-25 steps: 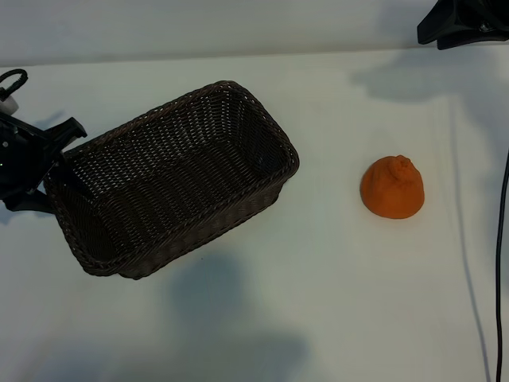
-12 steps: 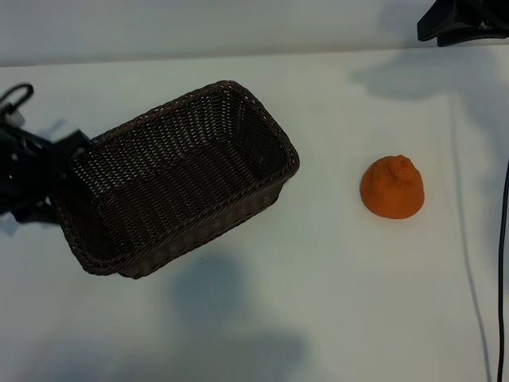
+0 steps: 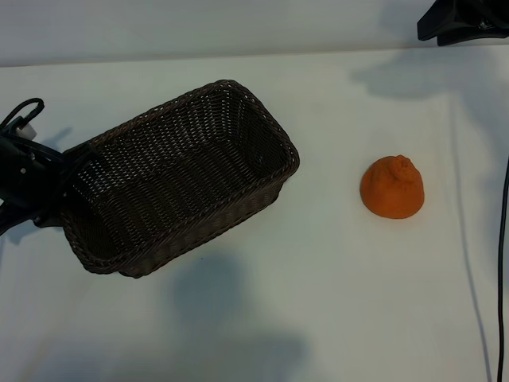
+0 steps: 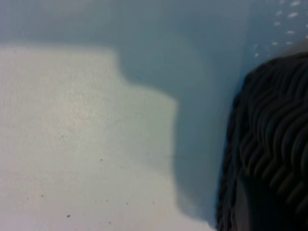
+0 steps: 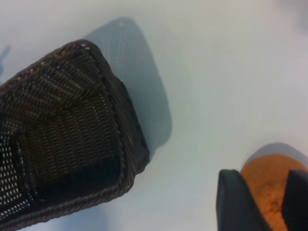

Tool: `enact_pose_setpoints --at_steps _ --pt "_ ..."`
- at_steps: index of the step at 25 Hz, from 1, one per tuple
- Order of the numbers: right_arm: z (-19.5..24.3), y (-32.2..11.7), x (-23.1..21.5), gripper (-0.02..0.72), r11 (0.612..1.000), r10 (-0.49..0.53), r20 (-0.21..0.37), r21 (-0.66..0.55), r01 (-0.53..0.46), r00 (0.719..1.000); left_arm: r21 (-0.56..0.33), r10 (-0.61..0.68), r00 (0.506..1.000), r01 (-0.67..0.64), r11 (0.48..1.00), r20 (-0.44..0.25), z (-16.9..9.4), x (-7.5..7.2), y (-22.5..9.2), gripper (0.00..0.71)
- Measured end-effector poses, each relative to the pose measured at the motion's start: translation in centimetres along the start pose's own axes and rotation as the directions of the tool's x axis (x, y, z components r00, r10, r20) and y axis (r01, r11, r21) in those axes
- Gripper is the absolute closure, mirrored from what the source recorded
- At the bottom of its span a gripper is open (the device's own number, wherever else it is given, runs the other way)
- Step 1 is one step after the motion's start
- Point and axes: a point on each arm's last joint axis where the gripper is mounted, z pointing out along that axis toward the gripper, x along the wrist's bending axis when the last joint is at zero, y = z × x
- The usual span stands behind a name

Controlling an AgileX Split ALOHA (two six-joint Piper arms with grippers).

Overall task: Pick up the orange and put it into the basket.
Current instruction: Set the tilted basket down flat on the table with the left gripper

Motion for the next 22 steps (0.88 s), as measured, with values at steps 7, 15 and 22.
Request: enact_pose_setpoints --at_steps 7,15,22 --pt "0.0 0.0 0.0 0.425 1.0 0.0 0.0 0.0 0.0 1.0 0.007 -0.001 1.0 0.001 1.0 0.004 0.0 0.0 -0.1 0.557" --pt "0.0 0.0 0.0 0.425 1.0 0.0 0.0 0.0 0.0 1.0 0.027 0.056 0.998 -0.057 0.998 0.036 -3.3 -2.1 0.8 0.557" --pt "0.0 0.0 0.0 0.425 1.0 0.0 0.0 0.0 0.0 1.0 0.008 0.153 0.985 -0.154 0.988 0.086 -9.3 -5.0 1.4 0.557"
